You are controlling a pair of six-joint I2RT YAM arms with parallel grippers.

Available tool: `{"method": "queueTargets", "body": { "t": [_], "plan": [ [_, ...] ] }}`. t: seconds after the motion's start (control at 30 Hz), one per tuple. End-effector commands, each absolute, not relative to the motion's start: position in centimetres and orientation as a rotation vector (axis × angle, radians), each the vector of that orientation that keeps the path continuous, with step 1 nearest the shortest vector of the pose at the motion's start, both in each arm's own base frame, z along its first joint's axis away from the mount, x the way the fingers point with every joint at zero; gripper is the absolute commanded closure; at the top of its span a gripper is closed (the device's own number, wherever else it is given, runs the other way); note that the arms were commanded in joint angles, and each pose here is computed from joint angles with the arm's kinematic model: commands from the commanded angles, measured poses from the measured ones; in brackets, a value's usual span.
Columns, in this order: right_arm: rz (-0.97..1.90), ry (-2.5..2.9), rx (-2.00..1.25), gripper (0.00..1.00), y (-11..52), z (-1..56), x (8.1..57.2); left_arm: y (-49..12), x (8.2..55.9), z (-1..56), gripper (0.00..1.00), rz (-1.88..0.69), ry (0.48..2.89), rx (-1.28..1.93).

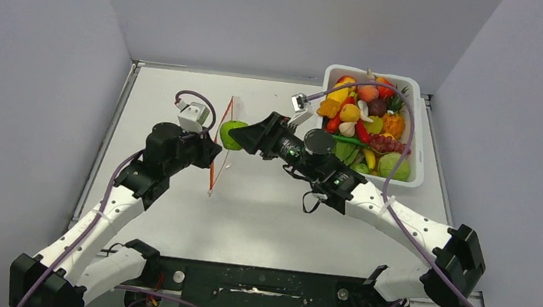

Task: Place the food in the zip-top bag and seal the zipper
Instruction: Place the fake vegetable in the zipper food storage bag.

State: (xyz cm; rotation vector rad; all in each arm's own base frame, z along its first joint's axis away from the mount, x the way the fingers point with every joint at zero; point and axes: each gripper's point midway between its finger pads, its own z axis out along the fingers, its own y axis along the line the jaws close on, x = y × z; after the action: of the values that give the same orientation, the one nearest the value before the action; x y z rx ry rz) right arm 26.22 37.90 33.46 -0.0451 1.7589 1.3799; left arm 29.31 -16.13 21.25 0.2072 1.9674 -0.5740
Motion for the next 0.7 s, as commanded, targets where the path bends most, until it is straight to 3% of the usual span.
{"method": "queueTargets", "body": {
  "t": [0.0,0.33,0.67],
  "plan": [
    [1.5,1.7,-0.058,0.45,40.0,35.1,26.2,-16.7,29.8,24.0,1.0,-0.624,1.87,0.204],
    [1.518,1.709,-0.037,0.44,40.7,34.5,26.5,-17.2,29.6,23.3,1.0,-0.658,1.886,0.195],
    [1.171,1.926,0.102,0.43,37.2,27.2,30.3,-17.3,29.5,23.8,1.0,-0.67,1.869,0.196]
  ]
}}
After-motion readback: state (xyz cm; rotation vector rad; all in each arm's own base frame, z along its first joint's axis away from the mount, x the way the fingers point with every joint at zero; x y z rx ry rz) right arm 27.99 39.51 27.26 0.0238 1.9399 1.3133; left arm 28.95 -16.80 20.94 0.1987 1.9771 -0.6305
